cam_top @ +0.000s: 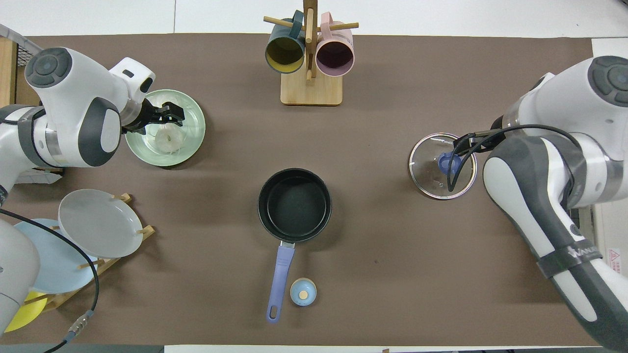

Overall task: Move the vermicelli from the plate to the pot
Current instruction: 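Grasp the vermicelli with the left gripper while the right gripper grasps the lid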

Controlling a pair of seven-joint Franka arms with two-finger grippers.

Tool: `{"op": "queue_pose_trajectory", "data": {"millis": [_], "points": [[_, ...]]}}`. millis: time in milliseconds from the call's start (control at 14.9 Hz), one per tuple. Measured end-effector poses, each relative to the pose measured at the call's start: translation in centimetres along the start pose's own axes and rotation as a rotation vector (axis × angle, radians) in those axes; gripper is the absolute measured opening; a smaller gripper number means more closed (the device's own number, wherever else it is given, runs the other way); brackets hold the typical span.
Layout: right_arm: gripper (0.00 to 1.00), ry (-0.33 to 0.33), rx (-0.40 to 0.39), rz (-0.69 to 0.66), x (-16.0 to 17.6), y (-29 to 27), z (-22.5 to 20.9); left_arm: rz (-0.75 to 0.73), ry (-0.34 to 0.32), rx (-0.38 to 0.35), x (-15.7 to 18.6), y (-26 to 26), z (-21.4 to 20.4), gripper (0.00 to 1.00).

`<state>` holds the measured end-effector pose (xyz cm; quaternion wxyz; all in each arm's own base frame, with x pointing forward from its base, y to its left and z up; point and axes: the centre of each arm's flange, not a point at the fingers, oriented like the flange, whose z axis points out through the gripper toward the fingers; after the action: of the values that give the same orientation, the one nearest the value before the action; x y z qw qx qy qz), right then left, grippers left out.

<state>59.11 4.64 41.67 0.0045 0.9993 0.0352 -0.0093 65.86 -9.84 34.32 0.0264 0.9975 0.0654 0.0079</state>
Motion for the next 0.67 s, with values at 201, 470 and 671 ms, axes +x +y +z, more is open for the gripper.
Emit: {"op": "queue_pose_trajectory", "data": {"millis": [201, 470, 671], "points": [[1.00, 0.013, 0.004, -0.013, -0.3, -0.7, 3.1, 0.015, -0.012, 0.008, -0.6, 0.6, 0.8, 0.99], [1.00, 0.007, 0.011, -0.024, 0.1, -1.4, 5.9, 0.039, -0.010, 0.022, -0.9, 0.8, 1.5, 0.94], [1.00, -0.004, 0.016, -0.026, 0.5, -1.6, 8.1, 0.070, -0.003, 0.045, -0.8, 0.7, 2.1, 0.78]]}}
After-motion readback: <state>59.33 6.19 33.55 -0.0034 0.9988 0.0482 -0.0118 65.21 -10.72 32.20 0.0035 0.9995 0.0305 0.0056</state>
